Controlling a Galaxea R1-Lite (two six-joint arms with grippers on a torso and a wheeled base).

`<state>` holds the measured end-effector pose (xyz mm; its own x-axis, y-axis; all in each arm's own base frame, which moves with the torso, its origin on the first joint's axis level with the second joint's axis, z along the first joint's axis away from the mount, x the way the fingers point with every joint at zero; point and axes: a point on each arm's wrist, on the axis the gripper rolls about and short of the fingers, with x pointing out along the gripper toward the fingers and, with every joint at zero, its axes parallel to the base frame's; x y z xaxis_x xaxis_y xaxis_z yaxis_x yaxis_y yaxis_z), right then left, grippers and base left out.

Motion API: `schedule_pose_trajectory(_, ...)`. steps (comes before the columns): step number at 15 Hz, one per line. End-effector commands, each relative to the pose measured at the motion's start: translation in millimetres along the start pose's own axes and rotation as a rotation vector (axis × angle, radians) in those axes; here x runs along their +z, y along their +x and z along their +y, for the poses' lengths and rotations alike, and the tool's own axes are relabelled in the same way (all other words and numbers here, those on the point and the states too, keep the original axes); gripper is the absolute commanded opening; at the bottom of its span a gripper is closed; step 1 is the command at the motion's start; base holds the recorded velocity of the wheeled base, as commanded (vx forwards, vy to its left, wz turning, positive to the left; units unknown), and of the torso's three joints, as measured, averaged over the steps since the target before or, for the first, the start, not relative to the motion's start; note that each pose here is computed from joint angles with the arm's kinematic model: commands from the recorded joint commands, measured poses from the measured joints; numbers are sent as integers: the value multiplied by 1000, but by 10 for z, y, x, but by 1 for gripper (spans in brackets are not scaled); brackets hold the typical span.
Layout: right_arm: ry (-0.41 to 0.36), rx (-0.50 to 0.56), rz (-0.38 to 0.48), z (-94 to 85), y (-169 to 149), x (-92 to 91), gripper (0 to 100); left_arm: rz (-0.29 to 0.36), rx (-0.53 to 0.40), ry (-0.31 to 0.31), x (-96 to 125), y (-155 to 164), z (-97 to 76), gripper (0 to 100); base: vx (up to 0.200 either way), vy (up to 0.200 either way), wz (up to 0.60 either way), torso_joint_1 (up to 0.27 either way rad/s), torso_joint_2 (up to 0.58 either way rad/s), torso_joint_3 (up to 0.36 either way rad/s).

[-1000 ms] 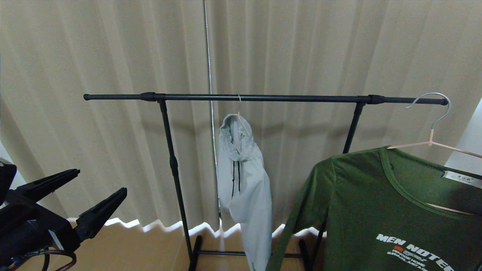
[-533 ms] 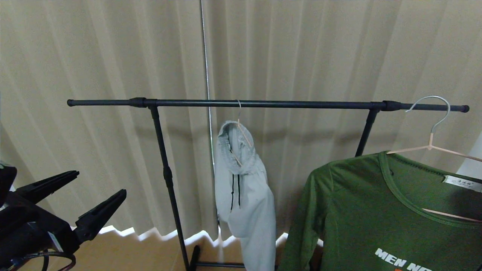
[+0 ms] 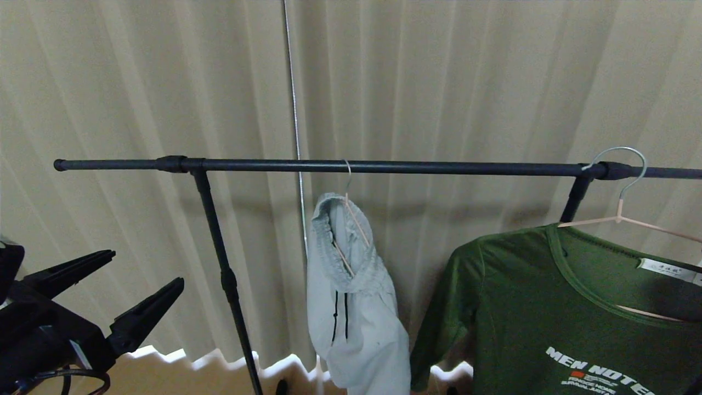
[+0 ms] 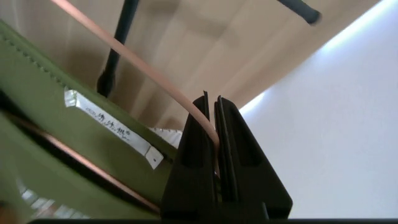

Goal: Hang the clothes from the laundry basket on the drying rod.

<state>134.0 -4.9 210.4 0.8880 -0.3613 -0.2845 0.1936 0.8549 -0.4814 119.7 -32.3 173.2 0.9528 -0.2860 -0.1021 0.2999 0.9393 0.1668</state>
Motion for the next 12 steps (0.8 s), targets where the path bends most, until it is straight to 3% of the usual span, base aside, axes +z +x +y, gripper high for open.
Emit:
schedule_pose_trajectory(1,-6,6,9,15,42,17,0,2,0,0,-4,1,-1,100,0,0,0,0,0,0)
schedule_pose_trajectory(12,-58,12,152,245,988,420,0,19,6,12,-78,-52,-6,100,0,0,0,0,0,0)
